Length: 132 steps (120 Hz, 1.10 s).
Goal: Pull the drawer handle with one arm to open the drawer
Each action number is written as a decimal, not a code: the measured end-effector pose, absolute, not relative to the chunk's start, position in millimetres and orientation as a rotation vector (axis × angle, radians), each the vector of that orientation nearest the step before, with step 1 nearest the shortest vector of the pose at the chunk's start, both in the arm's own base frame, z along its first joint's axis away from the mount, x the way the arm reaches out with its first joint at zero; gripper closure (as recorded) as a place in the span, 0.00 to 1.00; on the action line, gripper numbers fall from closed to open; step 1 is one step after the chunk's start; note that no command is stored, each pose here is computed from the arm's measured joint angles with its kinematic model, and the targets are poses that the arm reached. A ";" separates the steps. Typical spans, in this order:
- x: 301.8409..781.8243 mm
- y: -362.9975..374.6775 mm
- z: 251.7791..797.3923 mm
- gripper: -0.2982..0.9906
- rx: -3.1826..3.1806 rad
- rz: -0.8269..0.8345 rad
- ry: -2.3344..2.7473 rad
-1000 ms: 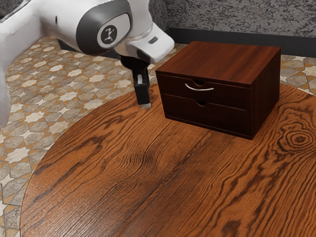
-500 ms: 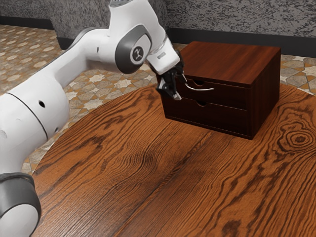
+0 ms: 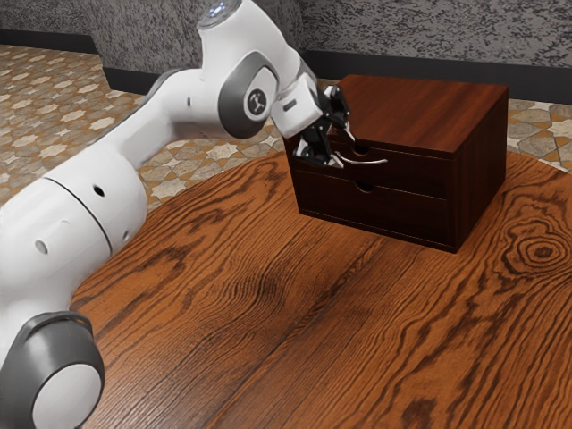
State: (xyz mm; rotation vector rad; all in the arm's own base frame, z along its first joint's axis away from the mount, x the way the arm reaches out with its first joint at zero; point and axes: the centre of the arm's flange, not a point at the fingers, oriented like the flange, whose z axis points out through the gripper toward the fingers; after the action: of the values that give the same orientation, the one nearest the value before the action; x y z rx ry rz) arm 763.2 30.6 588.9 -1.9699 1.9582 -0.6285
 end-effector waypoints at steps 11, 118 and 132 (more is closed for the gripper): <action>770.0 35.5 572.7 0.54 -1.961 -0.643 1.985; 733.0 30.7 558.2 0.80 -1.952 -0.610 2.118; 715.0 32.3 555.0 0.76 -2.001 -0.583 2.118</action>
State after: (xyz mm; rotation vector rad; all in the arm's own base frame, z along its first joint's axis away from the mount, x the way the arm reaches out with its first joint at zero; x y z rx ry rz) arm 715.0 32.3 555.0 -2.0007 2.1181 -0.5835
